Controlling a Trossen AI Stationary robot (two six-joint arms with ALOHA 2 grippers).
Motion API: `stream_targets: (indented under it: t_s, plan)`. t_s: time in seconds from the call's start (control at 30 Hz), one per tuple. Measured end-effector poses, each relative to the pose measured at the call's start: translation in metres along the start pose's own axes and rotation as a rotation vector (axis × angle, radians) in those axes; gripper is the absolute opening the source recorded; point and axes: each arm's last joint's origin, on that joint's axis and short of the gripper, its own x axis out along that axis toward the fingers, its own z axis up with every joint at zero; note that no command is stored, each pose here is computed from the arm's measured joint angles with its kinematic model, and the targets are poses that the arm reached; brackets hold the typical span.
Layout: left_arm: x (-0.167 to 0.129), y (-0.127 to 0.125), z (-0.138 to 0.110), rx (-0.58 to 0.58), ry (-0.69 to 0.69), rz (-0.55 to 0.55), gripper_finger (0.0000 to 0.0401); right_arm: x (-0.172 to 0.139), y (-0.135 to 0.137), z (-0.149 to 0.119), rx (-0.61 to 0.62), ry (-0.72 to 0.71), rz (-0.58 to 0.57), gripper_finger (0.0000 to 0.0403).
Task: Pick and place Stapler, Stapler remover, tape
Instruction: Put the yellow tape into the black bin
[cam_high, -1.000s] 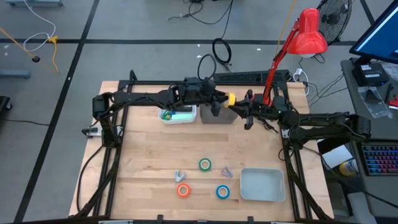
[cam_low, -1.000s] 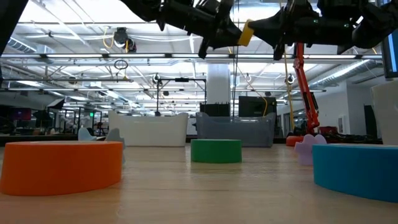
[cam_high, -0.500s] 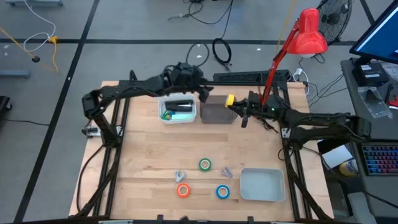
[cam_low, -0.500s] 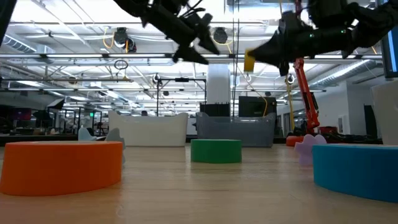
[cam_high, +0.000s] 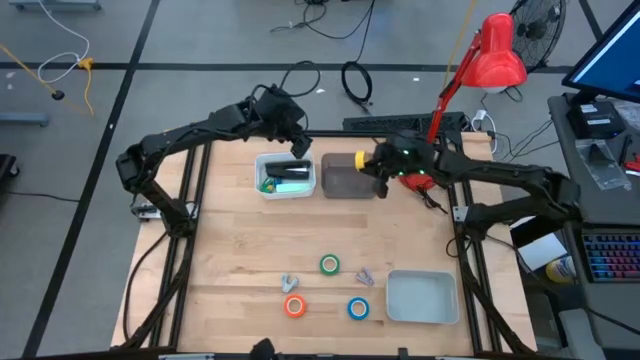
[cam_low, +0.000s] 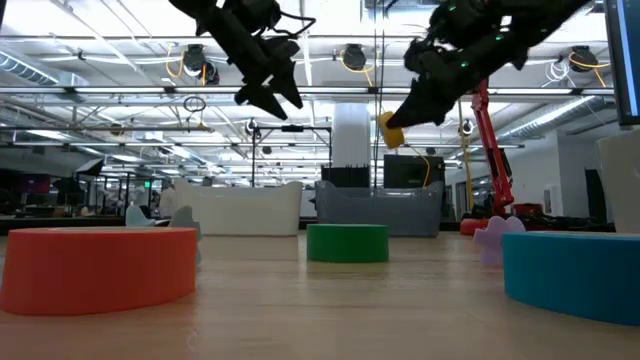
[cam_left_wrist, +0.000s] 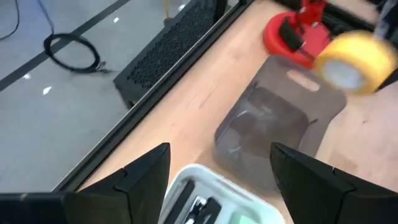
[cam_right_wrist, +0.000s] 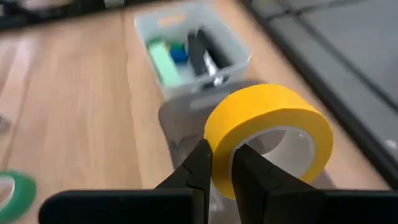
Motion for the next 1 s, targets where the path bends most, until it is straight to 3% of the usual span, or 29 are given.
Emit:
stream_targets:
  t_s: [0.23,0.4,0.63,0.83,1.0]
  plan:
    - [0.010,0.004,-0.014,-0.037,-0.021,-0.025,0.0278,0.034,-0.012,0.001,-0.082,0.257,0.027,0.0033]
    - [0.010,0.005,-0.037,-0.105,-0.039,-0.042,0.0278,0.043,-0.023,-0.002,-0.155,0.392,-0.023,0.0037]
    - [-0.010,-0.010,-0.066,-0.144,-0.165,-0.119,0.0278,0.056,-0.033,-0.009,-0.236,0.458,-0.008,0.0034]
    - [-0.034,-0.036,-0.074,-0.079,-0.382,-0.249,0.0278,0.069,-0.033,-0.020,-0.296,0.511,0.025,0.0033]
    - [-0.040,-0.049,-0.081,-0.079,-0.408,-0.218,0.0278,0.077,-0.034,-0.027,-0.330,0.542,0.046,0.0039]
